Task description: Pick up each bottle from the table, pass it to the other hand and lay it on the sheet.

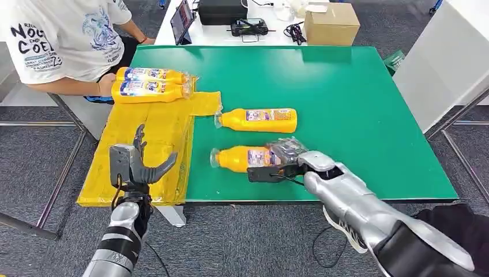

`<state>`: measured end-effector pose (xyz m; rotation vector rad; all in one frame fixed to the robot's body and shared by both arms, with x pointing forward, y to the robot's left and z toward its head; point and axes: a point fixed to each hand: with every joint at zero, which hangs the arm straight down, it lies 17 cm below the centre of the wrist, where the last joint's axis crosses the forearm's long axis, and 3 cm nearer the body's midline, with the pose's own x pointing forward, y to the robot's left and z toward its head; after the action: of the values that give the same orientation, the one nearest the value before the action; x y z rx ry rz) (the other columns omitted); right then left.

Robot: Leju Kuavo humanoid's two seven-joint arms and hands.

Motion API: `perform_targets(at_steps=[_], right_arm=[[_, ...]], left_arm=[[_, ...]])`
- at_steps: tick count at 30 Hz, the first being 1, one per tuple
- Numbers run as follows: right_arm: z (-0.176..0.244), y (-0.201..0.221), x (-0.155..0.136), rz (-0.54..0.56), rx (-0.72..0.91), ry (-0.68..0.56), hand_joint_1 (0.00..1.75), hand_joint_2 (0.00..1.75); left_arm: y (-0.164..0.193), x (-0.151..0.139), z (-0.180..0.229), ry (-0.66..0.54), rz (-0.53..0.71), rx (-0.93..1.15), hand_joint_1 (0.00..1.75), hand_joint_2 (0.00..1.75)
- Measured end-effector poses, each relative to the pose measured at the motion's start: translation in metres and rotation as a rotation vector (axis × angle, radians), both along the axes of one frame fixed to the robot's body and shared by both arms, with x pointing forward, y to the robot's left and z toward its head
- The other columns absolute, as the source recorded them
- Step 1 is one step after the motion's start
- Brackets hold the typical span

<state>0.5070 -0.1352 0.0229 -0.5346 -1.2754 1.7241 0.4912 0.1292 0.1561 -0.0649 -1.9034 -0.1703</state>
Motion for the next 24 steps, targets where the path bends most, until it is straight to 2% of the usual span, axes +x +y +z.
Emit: perform_targets(at_steps=[2, 4, 7, 9, 11, 14, 19, 22, 24], right_arm=[[0.008, 0.013, -0.007, -0.019, 0.090, -0.053, 1.75, 1.75], [0.028, 0.034, -0.018, -0.034, 0.249, -0.136, 1.75, 1.75], [0.093, 0.058, -0.038, -0.091, 0.572, -0.307, 1.75, 1.75], [0.139, 0.047, -0.045, -0.164, 0.765, -0.422, 1.75, 1.75], [0.180, 0.018, -0.050, -0.244, 0.934, -0.530, 1.75, 1.75], [0.210, -0.037, -0.062, -0.377, 1.129, -0.643, 1.75, 1.75], [0.214, -0.089, -0.080, -0.498, 1.224, -0.719, 1.75, 1.75], [0.206, -0.095, -0.084, -0.493, 1.278, -0.680, 1.75, 1.75], [0.200, -0.086, -0.086, -0.445, 1.310, -0.617, 1.75, 1.75]], left_arm=[[-0.001, -0.002, 0.001, 0.001, -0.005, -0.005, 0.00, 1.75], [0.000, -0.003, 0.000, 0.009, -0.005, -0.010, 0.00, 1.75], [0.003, -0.008, -0.002, 0.026, -0.003, -0.038, 0.00, 1.75], [0.005, -0.012, -0.003, 0.032, 0.001, -0.063, 0.00, 1.75], [0.008, -0.015, -0.002, 0.039, 0.006, -0.096, 0.00, 1.75], [0.007, -0.021, 0.000, 0.062, -0.034, -0.176, 0.00, 1.75], [-0.003, -0.030, 0.007, 0.068, -0.120, -0.258, 0.00, 1.75], [-0.025, -0.047, 0.015, 0.077, -0.289, -0.363, 0.00, 1.75], [-0.039, -0.062, 0.020, 0.073, -0.410, -0.410, 0.00, 1.75]])
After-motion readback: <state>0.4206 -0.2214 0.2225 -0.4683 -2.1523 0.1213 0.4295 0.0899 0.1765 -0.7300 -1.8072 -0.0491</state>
